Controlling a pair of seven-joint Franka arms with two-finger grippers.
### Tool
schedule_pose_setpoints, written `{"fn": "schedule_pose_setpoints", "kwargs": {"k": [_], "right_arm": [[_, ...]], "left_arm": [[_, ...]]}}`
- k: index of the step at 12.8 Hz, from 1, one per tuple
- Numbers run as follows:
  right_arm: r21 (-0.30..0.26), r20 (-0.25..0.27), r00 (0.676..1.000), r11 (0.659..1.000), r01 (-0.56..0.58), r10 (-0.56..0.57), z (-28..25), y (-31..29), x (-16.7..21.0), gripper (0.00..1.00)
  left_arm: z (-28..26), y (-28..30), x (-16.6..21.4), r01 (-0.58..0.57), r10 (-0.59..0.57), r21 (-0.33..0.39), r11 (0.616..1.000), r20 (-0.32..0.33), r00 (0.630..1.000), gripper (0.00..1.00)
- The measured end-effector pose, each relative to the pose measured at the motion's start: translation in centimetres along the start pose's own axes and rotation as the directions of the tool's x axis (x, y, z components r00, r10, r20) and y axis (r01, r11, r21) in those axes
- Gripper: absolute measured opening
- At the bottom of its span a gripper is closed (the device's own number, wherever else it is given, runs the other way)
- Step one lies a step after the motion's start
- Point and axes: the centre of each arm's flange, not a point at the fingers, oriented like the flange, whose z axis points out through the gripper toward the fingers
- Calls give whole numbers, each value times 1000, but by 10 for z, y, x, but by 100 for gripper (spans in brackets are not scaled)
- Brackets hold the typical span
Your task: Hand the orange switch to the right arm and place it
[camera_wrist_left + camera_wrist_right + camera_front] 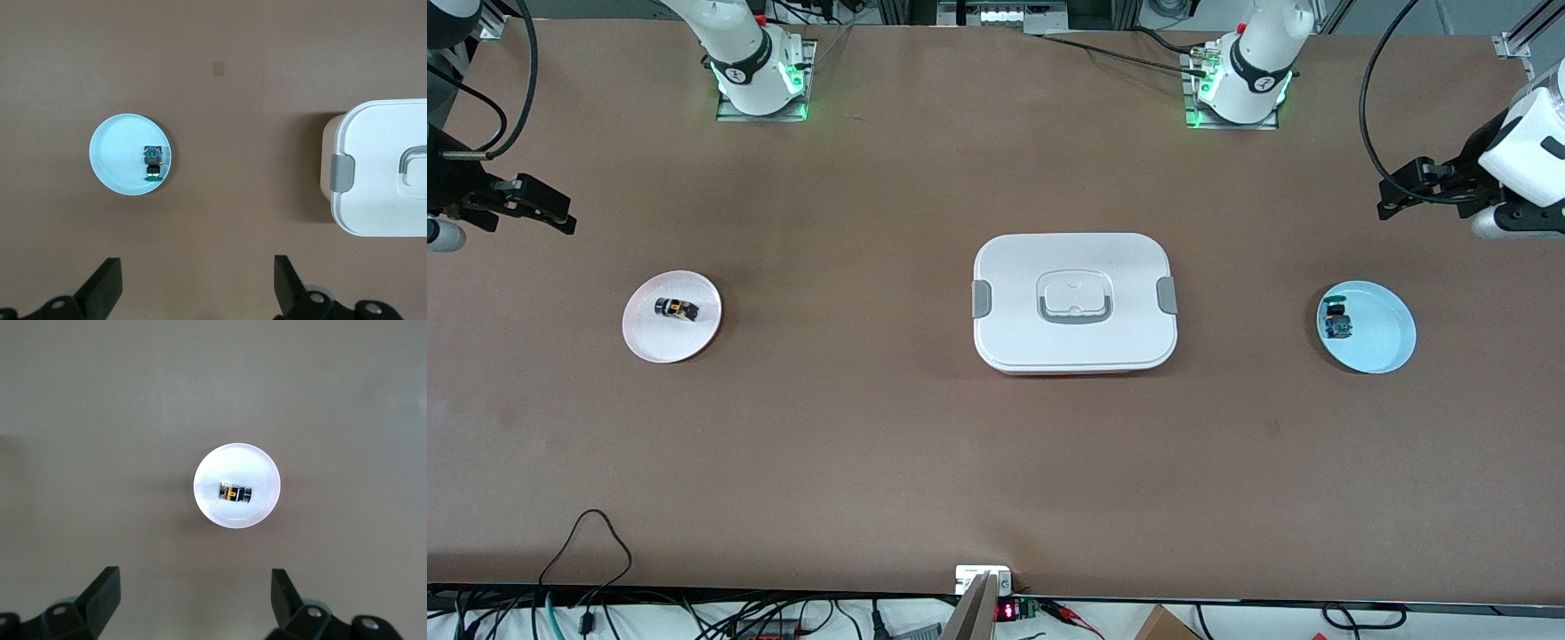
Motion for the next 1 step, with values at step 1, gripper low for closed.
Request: {"fn": "schedule_pose_setpoints", "kwargs": {"k": [1], "right_arm": [[0,1,1000,1000,0,0,1,0,0,100]], "left_arm": [[0,0,0,0,0,0,1000,0,1000,100]]}}
